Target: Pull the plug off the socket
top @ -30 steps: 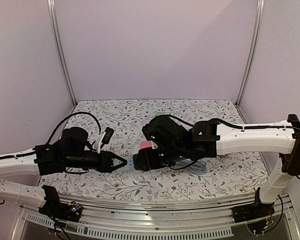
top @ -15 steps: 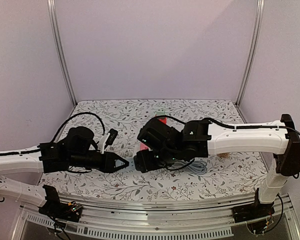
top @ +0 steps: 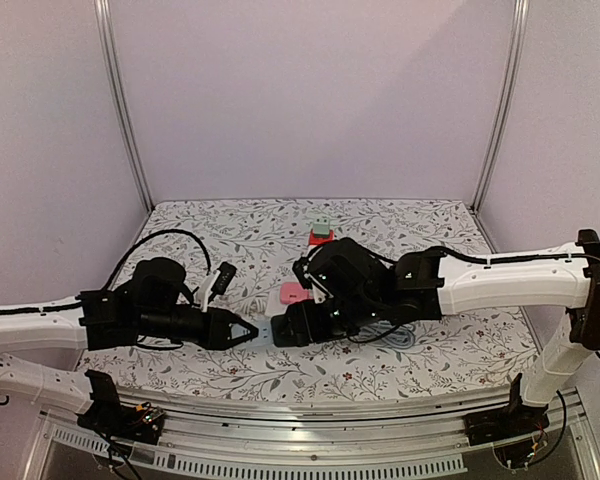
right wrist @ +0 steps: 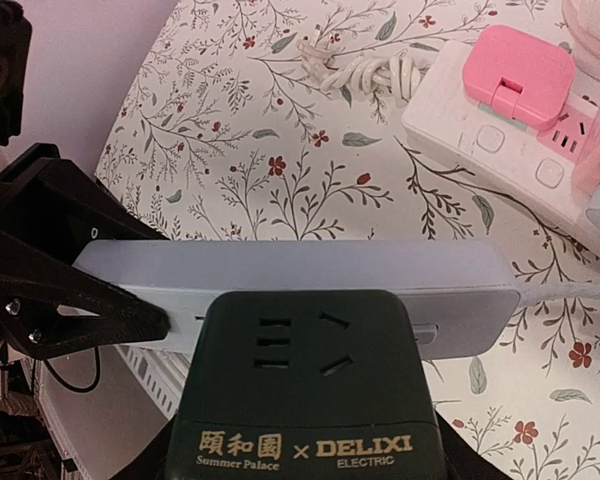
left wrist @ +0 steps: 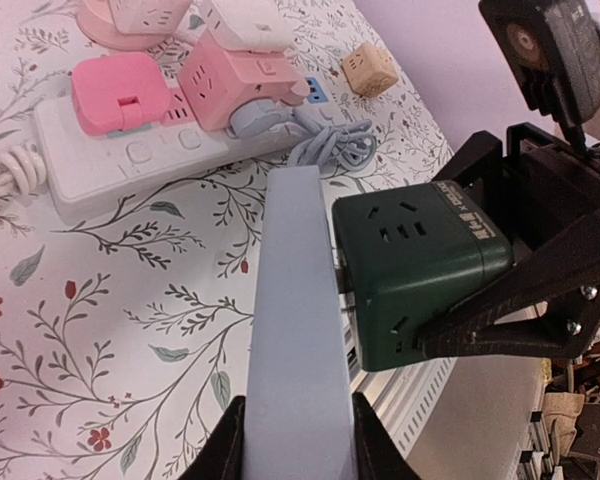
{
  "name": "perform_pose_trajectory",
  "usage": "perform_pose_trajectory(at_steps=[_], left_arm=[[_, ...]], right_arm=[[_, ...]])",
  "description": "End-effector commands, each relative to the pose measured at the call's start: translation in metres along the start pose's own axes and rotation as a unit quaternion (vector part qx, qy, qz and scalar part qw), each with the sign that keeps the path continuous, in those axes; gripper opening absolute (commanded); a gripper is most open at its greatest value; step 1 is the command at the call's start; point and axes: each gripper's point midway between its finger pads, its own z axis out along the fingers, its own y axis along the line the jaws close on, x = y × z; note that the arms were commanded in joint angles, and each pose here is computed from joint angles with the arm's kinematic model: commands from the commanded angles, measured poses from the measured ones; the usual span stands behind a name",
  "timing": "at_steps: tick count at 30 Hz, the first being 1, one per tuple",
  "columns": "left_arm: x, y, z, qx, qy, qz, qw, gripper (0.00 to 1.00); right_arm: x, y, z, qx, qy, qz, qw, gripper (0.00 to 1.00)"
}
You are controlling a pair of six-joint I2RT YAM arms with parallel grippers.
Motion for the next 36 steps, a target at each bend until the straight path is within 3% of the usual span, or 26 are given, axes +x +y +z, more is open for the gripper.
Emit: perform_pose_trajectory(at_steps=[1, 8, 13, 22, 28, 36], left_arm=[[0.018, 0.008, -0.001, -0.001, 0.030, 0.013, 0.999, 0.00], [0.016, 0.023, 0.000, -0.047, 0.029, 0.003, 0.998, 0.00], [0.016, 0.048, -0.001, -0.097, 0.025, -0.048, 0.994, 0.00], [0.012, 0.053, -0.002, -0.065, 0.002, -0.109, 0.992, 0.00], [0.009, 0.049, -0.007, -0.051, -0.008, -0.105, 0.993, 0.00], [0.010, 0.049, -0.015, -0.044, -0.019, -0.104, 0.993, 0.00]], right_arm=[[-0.019, -0.023, -0.011, 0.028, -0.023, 0.044, 0.998, 0.16], [-0.020, -0.028, -0.015, 0.062, -0.023, 0.028, 0.997, 0.15], [-0.022, -0.019, -0.019, 0.079, -0.036, 0.000, 0.996, 0.15], [-0.008, -0.001, -0.009, 0.077, -0.030, -0.020, 0.996, 0.14], [-0.004, -0.002, -0.006, 0.082, -0.028, -0.017, 0.996, 0.13], [-0.020, -0.030, -0.038, 0.134, -0.079, -0.022, 0.988, 0.14]])
